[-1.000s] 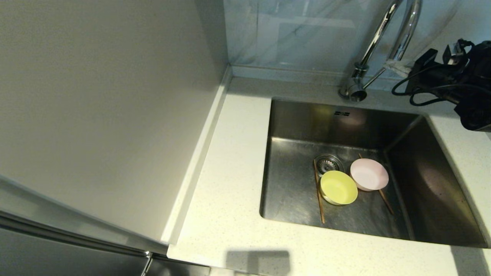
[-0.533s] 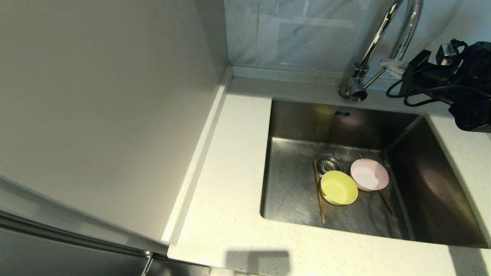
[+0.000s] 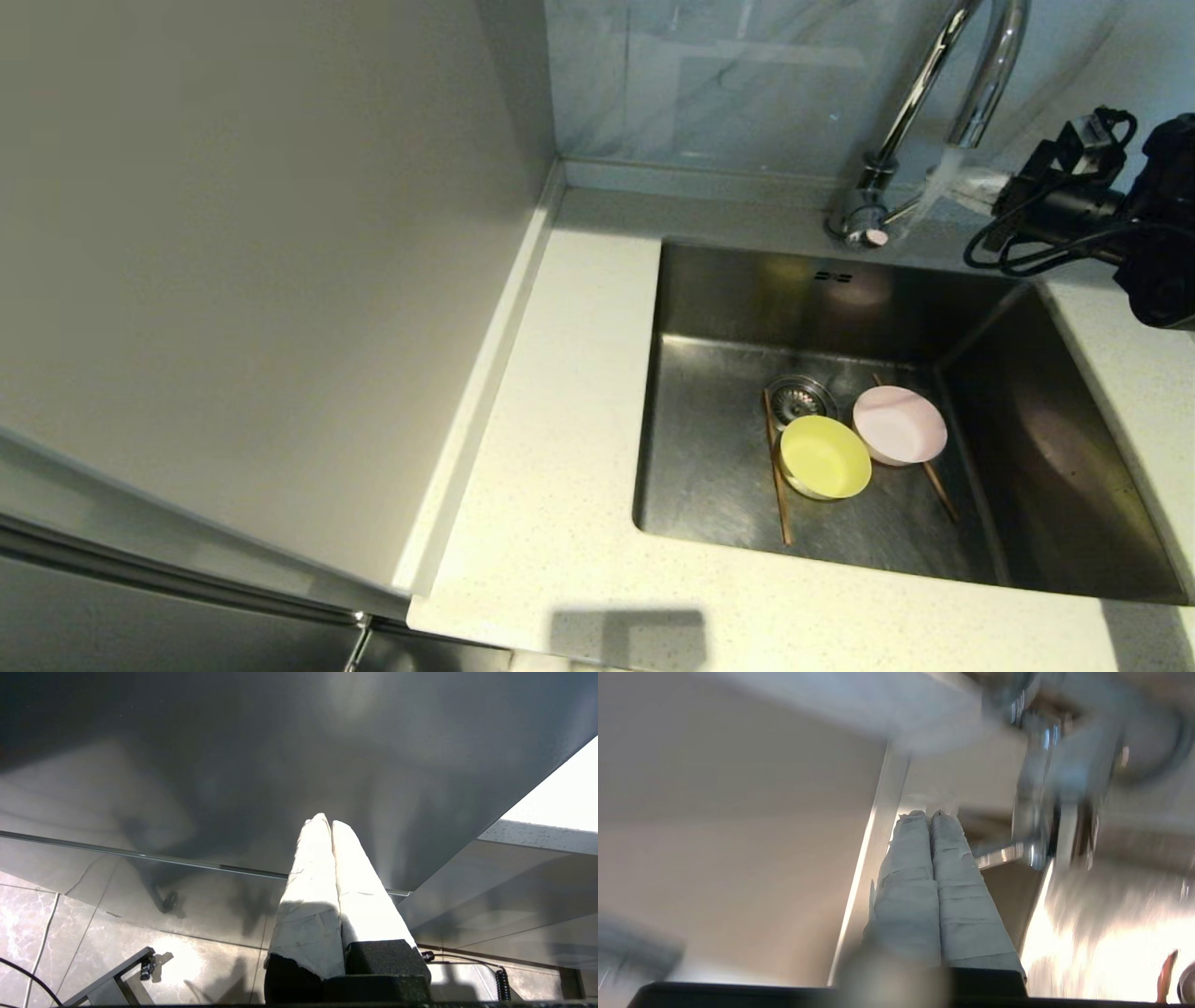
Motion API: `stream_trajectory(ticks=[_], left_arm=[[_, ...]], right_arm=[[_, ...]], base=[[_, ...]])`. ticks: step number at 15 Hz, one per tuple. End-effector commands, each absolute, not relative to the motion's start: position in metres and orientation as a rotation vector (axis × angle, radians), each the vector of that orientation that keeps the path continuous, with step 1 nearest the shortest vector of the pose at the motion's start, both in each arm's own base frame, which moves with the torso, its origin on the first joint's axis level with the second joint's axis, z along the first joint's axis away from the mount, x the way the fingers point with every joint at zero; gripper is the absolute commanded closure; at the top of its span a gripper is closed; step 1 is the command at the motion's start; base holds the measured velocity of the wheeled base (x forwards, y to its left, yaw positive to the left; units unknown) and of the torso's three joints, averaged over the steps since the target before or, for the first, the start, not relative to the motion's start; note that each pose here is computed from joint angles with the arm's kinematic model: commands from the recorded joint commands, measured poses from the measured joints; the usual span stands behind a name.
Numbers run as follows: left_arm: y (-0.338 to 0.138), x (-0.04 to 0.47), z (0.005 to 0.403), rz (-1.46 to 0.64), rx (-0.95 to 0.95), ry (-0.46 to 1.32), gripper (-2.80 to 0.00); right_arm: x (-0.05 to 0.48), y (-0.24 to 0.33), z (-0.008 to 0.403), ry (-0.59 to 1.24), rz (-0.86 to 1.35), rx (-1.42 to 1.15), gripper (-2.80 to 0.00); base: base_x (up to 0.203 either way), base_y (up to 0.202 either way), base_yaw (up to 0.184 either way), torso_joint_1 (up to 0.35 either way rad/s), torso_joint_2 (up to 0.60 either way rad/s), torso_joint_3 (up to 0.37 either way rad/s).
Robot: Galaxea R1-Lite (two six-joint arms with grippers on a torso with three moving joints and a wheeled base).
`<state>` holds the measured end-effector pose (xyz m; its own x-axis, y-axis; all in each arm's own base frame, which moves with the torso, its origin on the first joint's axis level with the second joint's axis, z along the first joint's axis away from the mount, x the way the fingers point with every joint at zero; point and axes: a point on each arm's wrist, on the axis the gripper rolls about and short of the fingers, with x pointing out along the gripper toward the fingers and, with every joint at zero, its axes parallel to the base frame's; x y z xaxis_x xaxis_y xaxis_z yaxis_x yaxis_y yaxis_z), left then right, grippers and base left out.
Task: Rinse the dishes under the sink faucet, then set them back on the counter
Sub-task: Turn on the faucet, then wait for the water to rinse the bowl
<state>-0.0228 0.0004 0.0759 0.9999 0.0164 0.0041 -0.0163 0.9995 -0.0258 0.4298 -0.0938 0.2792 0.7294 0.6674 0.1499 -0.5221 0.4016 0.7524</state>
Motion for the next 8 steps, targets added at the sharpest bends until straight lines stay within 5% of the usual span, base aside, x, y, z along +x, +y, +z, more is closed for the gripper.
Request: stream_trajectory(ticks=[1, 8], left_arm=[[0.0004, -0.023, 0.0759, 0.017, -0.026, -0.008, 0.0], [0.0004, -0.023, 0.0759, 0.017, -0.026, -0.008, 0.0]], right_arm=[[0.4199, -0.1079, 0.2805, 0.22, 0.787, 0.866, 0.0], [0.4173, -0.1176, 0.2876, 0.059, 0.622, 0.809, 0.0]], base=[[0.0, 0.0, 0.0, 0.0, 0.0, 0.0], [0.0, 0.0, 0.0, 0.0, 0.0, 0.0]])
